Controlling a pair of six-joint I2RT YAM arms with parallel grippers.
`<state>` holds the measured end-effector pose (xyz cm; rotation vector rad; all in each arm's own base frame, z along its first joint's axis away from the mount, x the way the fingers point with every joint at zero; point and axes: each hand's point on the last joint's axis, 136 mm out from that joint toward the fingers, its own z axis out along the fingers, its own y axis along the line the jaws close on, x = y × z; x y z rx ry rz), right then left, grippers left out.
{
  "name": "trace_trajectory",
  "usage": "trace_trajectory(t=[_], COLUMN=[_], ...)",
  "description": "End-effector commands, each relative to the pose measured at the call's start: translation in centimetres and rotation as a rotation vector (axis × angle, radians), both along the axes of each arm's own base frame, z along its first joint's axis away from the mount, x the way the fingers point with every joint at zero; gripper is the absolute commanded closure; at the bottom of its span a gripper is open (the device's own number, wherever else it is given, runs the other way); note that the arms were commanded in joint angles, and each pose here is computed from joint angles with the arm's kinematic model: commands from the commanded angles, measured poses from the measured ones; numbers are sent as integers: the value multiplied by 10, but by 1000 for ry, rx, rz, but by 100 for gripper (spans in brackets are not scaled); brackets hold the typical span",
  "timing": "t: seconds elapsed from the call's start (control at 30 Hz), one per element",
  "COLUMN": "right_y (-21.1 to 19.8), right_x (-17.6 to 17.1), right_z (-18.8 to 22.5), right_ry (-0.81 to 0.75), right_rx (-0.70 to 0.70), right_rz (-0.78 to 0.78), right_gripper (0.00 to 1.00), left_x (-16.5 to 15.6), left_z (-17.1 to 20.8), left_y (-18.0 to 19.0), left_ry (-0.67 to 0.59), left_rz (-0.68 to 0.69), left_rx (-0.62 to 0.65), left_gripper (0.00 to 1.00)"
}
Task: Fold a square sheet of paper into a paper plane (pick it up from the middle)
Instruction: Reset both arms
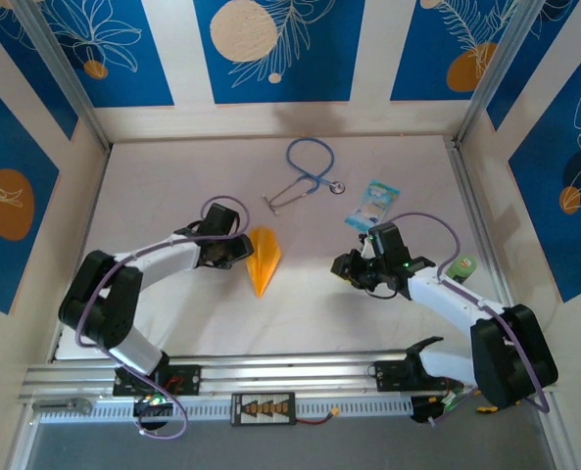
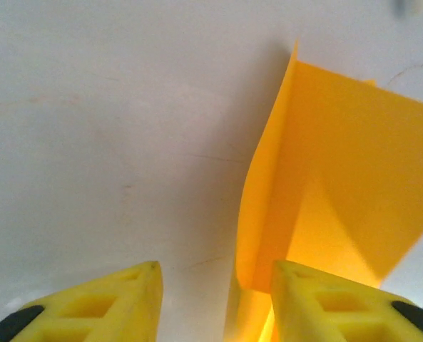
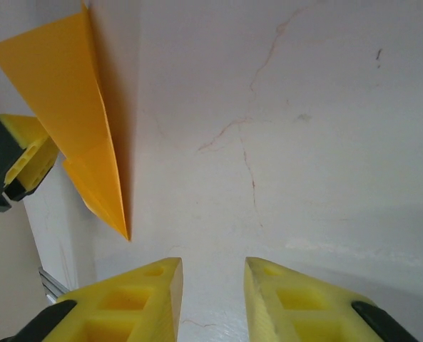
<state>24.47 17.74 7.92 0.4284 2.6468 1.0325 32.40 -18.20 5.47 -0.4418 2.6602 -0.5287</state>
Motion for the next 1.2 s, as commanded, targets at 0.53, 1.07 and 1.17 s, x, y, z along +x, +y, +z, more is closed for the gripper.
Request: trace_trajectory(t=[0.53, 1.07, 1.17], right_y=[-145, -130, -147], right_x=[128, 145, 152], right_z=[48, 18, 15], right_ry=[-715, -937, -879], right_rx=[-804, -535, -588], right_rz=[-81, -1, -90], right_gripper=[5, 7, 1], left_x=[38, 78, 71], left_z=[94, 46, 40], left_y=[173, 163, 169], left_ry=[-433, -753, -853], left_rz=[44, -83, -61], left_rx=[792, 678, 592], left_gripper=[0, 0, 0])
